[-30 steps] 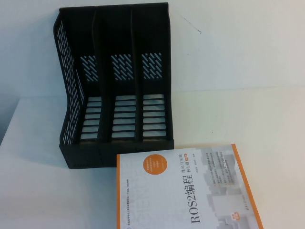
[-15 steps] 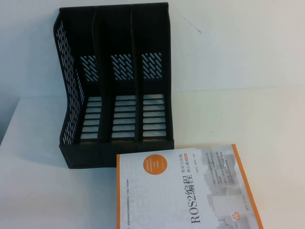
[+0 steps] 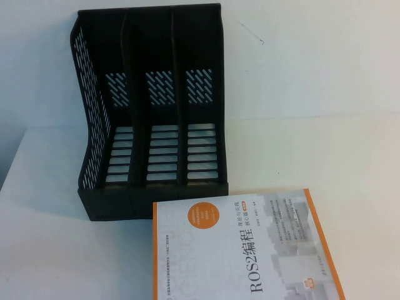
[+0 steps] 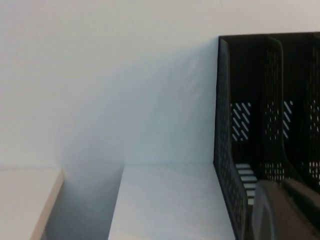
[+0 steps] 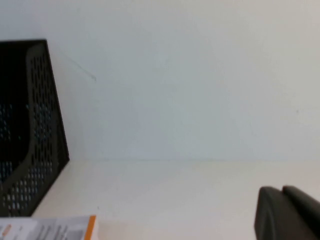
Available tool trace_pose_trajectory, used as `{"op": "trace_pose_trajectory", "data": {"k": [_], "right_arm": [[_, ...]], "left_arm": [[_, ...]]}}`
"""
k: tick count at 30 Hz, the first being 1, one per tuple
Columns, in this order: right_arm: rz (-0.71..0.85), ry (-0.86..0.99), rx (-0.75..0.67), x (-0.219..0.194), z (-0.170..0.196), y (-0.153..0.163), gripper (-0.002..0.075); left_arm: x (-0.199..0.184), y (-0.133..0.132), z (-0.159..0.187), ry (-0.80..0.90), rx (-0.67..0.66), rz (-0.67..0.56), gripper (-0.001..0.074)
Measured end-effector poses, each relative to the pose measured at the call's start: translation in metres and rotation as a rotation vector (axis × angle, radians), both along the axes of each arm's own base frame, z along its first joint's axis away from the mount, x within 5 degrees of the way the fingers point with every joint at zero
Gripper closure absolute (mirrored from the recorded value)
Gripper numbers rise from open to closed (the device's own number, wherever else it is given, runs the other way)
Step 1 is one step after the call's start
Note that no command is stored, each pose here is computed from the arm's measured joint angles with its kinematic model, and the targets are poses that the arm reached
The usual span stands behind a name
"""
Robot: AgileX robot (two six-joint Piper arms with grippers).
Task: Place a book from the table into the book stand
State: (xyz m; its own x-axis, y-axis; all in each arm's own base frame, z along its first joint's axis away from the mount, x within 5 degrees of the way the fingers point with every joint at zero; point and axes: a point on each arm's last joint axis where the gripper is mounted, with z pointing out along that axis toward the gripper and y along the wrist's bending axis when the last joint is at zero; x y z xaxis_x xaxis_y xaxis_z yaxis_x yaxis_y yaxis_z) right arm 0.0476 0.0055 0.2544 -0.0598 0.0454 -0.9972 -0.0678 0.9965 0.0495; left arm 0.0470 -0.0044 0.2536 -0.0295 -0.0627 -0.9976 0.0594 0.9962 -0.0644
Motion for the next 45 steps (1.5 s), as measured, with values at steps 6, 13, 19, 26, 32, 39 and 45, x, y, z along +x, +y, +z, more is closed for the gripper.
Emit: {"op": "trace_pose_trajectory", "data": {"k": [6, 13, 19, 26, 32, 39, 45], "right_arm": [[-0.069, 0.307, -0.014, 0.019, 0.021, -0.006, 0.0723], [-0.141, 0.65, 0.043, 0.053, 0.004, -0.009, 0.0722], [-0.128, 0.797, 0.132, 0.071, -0.011, -0.003, 0.0722], [0.115, 1.003, 0.155, 0.095, -0.03, 0.019, 0.0722], [0.245, 1.101, 0.174, 0.135, -0.034, 0.032, 0.0722], [0.319, 1.159, 0.068, 0.184, -0.052, 0.066, 0.0722], [0.308, 1.242, 0.022, 0.215, -0.076, 0.083, 0.0722]], "left_arm": [[0.009, -0.001, 0.007, 0.111, -0.016, -0.012, 0.0738], [0.017, -0.007, 0.0, 0.268, -0.135, -0.046, 0.0738], [0.032, -0.017, 0.01, 0.543, -0.176, -0.129, 0.0738], [0.063, -0.029, 0.017, 0.813, -0.129, -0.279, 0.0738], [0.086, -0.035, 0.001, 0.981, -0.14, -0.344, 0.0738], [0.105, -0.034, -0.007, 0.973, -0.175, -0.306, 0.0738], [0.109, -0.034, -0.004, 0.922, -0.221, -0.29, 0.0738]]}}
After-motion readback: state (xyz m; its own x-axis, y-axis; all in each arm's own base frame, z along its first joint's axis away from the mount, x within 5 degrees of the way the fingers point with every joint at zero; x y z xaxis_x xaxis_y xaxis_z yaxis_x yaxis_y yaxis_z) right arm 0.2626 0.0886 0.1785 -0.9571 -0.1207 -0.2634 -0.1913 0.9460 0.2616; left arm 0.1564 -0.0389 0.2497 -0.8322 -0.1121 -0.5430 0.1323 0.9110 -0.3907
